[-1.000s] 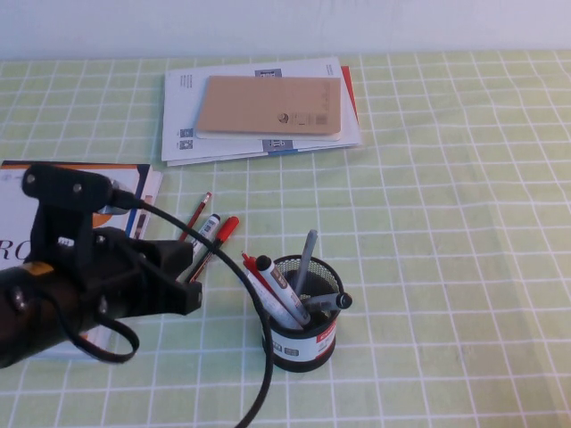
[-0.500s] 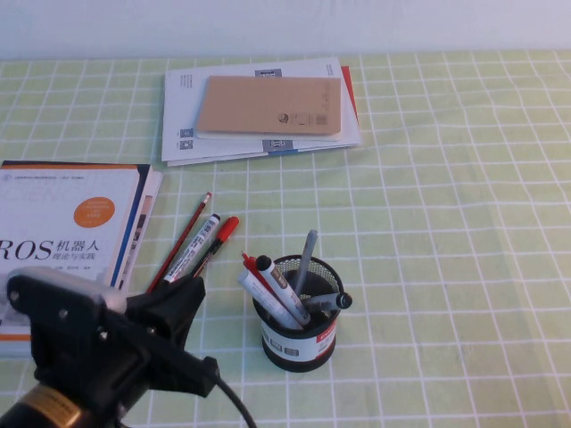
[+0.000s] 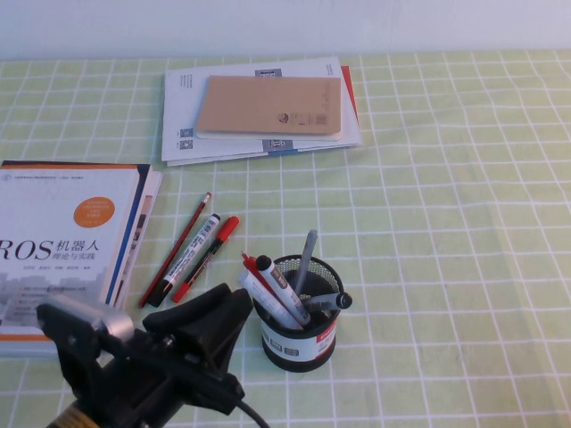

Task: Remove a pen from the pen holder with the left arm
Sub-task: Pick up the pen from the pen holder

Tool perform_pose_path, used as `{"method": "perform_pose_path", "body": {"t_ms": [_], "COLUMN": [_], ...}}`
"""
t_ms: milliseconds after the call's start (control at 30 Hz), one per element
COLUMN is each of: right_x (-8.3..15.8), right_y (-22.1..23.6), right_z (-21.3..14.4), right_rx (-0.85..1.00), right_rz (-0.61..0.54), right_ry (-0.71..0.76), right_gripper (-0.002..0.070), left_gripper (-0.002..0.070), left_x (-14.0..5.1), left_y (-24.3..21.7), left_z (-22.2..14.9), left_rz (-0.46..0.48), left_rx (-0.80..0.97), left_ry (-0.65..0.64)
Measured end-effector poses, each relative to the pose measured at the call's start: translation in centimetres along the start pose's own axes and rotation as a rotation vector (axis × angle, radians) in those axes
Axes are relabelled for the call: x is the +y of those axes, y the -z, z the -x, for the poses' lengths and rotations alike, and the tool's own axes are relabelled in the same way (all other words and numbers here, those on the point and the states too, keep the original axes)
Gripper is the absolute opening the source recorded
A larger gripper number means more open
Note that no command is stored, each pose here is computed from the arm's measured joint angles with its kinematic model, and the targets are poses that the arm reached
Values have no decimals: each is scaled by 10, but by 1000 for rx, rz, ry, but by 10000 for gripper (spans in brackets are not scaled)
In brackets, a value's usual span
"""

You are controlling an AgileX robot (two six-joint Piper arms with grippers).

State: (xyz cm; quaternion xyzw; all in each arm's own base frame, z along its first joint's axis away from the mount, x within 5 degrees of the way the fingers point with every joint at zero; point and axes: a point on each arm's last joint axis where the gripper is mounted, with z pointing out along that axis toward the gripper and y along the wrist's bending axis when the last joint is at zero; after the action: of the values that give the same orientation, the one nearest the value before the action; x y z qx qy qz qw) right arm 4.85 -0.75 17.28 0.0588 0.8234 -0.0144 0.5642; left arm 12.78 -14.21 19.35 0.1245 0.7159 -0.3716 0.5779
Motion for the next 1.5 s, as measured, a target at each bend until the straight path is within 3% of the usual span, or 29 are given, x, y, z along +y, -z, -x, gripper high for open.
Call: {"method": "perform_pose_path", "body": {"t_ms": [167, 300, 700, 1167, 1500], "right_x": [0, 0, 0, 0, 0], "right_y": [0, 0, 0, 0, 0], "right_z": [0, 0, 0, 0, 0], "right_rx": [0, 0, 0, 0, 0], "right_rz": [0, 0, 0, 0, 0], "right_ry": [0, 0, 0, 0, 0], "right_gripper": [-13, -13, -13, -13, -13], "left_gripper": [365, 443, 460, 461, 421], "left_x": [4, 4, 16, 14, 15], "left_y": [-5, -13, -28, -45, -57], "left_z": [-7, -12, -17, -22, -24], "left_rz": [20, 35, 174, 182, 203], "left_rx": [10, 32, 29, 38, 38], "left_ry": [43, 46, 109, 110, 89]}}
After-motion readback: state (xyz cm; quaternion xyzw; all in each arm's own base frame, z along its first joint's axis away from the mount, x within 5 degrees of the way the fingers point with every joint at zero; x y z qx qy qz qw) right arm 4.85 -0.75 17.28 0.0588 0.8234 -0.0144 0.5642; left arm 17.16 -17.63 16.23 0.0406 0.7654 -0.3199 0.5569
